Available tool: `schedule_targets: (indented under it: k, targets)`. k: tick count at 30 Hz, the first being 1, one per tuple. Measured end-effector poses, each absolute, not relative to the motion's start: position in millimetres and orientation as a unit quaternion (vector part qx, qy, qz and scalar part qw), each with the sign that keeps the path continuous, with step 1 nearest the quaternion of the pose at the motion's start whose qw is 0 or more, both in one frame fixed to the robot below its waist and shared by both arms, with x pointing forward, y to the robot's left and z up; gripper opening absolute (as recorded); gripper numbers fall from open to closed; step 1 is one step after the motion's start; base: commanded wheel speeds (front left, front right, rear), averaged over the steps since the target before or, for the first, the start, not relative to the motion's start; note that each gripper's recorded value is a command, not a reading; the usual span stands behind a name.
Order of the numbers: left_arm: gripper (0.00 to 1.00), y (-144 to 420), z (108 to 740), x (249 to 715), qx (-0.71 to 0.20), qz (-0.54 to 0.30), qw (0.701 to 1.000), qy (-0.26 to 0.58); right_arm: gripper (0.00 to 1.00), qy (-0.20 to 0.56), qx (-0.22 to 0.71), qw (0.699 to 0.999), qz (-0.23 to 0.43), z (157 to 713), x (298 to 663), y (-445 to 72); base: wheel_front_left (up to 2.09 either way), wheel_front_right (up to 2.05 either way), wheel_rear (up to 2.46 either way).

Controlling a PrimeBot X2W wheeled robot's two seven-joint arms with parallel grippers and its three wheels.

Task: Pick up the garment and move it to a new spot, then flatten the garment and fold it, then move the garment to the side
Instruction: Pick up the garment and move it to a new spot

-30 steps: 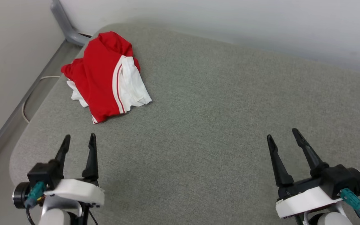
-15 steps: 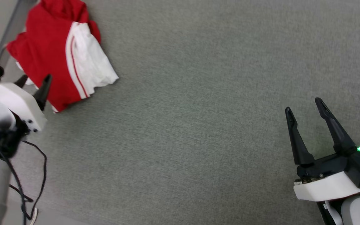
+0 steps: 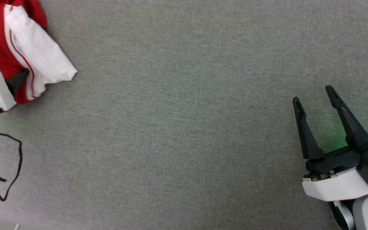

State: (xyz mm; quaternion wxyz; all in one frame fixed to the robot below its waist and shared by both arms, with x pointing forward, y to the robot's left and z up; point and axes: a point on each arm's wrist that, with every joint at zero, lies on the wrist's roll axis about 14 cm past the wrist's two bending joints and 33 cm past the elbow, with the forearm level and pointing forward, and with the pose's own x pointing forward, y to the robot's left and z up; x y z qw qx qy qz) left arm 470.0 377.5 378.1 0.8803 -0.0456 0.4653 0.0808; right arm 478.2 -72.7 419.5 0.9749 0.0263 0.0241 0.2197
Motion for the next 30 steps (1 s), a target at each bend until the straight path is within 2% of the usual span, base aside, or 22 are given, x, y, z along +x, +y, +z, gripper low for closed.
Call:
schedule_targets:
  k: [5, 6, 7, 11, 17, 24, 27, 30]
  targets:
    - [1.00, 371, 358, 470, -0.058, 0.072, 0.857, 0.508, 1.00, 0.034, 0.020, 0.977, 0.209, 411, 477, -82, 0.00, 0.00, 0.00]
    - [0.64, 369, 356, 469, -0.065, 0.070, 0.853, 0.514, 1.00, 0.034, 0.020, 0.977, 0.207, 410, 476, -83, 0.00, 0.00, 0.00]
    - [0.00, 367, 355, 468, -0.074, 0.068, 0.850, 0.518, 1.00, 0.034, 0.020, 0.978, 0.206, 410, 476, -83, 0.00, 0.00, 0.00]
    - [0.00, 359, 357, 469, -0.086, 0.057, 0.851, 0.515, 1.00, 0.029, 0.019, 0.978, 0.204, 413, 478, -83, 0.00, 0.00, 0.00]
    - [0.00, 366, 376, 471, -0.076, 0.064, 0.881, 0.463, 1.00, 0.016, 0.019, 0.979, 0.205, 426, 475, -80, 0.00, 0.00, 0.00]
    - [0.00, 381, 456, 500, -0.043, 0.078, 0.950, 0.298, 1.00, -0.014, 0.025, 0.980, 0.195, 456, 467, -81, 0.00, 0.00, 0.00]
    - [0.00, 387, 503, 508, -0.009, 0.089, 0.970, 0.225, 1.00, -0.026, 0.029, 0.981, 0.188, 470, 461, -83, 0.00, 0.00, 0.00]
    - [0.00, 369, 545, 515, -0.001, 0.070, 0.984, 0.164, 1.00, -0.037, 0.034, 0.982, 0.182, 483, 453, -84, 0.00, 0.00, 0.00]
